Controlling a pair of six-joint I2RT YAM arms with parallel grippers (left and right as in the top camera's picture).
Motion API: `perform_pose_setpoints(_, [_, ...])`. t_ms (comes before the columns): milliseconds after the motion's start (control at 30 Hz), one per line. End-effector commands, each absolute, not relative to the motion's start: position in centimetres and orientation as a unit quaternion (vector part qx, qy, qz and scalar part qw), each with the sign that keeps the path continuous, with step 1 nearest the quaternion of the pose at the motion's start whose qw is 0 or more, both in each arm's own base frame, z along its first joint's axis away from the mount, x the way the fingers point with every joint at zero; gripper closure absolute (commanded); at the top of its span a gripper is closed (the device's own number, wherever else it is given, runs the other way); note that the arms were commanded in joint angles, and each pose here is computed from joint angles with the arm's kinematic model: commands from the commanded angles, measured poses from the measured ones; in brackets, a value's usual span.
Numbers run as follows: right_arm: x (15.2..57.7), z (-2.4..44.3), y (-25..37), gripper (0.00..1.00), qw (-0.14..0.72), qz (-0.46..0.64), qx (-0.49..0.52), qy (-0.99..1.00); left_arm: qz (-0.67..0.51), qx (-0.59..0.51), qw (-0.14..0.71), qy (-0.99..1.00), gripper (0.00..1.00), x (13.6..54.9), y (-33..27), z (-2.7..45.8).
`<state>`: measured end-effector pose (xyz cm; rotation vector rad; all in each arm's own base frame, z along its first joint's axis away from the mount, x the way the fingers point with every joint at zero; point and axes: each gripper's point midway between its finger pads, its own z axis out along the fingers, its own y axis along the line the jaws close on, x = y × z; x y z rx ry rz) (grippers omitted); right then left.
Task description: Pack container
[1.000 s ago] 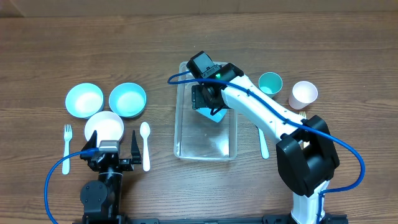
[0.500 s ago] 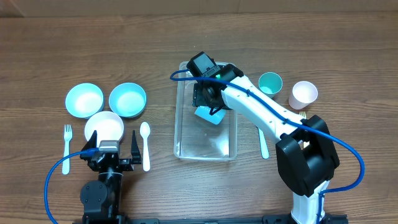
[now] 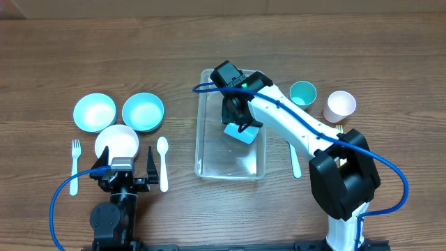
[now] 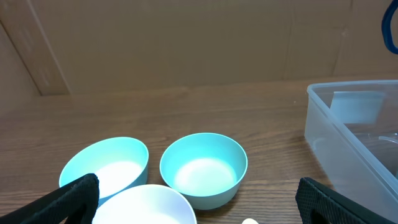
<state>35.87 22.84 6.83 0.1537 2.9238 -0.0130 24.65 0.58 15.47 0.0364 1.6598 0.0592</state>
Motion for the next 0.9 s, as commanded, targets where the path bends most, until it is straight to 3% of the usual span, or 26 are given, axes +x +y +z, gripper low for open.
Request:
perform_pose_setpoints(0, [35.7, 6.9, 21.7, 0.36, 0.113, -0.036, 0.050, 0.992, 0.031, 0.025, 0.677, 0.735, 0.00, 24.6, 0.5, 15.5])
perform_pose_setpoints(167, [35.8, 7.6, 21.6, 0.36, 0.119, -0.040, 0.026, 0.992, 0.031, 0.025, 0.677, 0.735, 0.00, 24.6, 0.5, 15.5])
perform_pose_setpoints(533, [36.7, 14.3, 21.3, 0.39, 0.142, -0.058, -0.002, 0.988, 0.031, 0.025, 0.677, 0.735, 0.00, 24.6, 0.5, 15.5])
perform_pose_setpoints(867, [33.7, 13.4, 25.5, 0.38, 0.128, -0.038, -0.035, 0.990, 0.031, 0.025, 0.677, 0.735, 0.00, 24.6, 0.5, 15.5])
